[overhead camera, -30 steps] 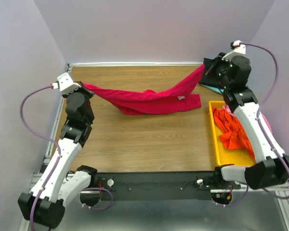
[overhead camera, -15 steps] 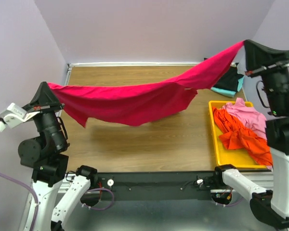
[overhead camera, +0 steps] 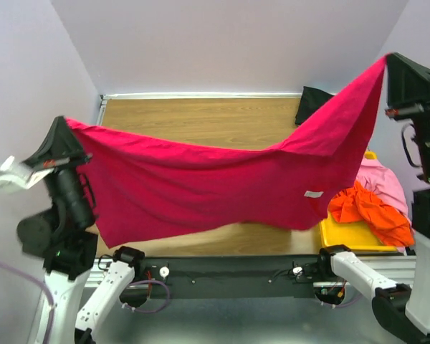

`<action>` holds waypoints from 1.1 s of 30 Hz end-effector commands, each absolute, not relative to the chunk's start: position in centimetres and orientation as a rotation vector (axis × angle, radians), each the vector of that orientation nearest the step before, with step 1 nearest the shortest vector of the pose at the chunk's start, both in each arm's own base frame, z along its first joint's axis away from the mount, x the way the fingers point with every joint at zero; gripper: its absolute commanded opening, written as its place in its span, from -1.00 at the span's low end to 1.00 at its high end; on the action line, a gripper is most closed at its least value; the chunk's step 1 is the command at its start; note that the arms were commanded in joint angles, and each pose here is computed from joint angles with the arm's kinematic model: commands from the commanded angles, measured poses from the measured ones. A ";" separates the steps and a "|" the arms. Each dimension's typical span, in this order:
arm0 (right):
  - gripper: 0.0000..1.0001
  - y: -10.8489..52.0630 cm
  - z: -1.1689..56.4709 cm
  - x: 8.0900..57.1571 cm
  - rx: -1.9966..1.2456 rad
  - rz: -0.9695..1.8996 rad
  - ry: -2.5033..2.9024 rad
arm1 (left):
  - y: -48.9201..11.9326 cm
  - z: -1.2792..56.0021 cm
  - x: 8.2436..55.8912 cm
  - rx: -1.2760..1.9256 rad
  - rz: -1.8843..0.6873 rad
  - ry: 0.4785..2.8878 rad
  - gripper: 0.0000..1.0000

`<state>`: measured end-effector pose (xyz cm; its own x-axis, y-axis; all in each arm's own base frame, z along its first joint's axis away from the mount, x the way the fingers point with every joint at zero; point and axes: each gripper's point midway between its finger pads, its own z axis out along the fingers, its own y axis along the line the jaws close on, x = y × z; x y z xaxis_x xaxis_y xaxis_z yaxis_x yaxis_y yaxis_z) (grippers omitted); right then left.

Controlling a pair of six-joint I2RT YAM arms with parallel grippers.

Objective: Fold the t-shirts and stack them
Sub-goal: Flatten the tshirt out

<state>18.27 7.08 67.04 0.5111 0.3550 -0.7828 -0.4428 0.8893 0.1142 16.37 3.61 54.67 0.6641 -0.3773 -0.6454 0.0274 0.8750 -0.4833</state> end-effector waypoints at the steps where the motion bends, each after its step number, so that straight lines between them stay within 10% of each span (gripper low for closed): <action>1: -0.99 6.5 62.1 27.1 0.000 0.402 1.107 | 1.9 51.6 23.7 -0.412 -0.118 0.976 -1.00; 14: -0.99 7.2 56.4 39.5 0.078 0.335 1.278 | 2.7 48.4 31.1 -0.457 0.106 1.119 -1.00; 33: -0.99 7.1 66.4 25.0 -0.066 0.426 0.975 | 6.4 55.6 15.3 -0.516 -0.057 0.773 -1.00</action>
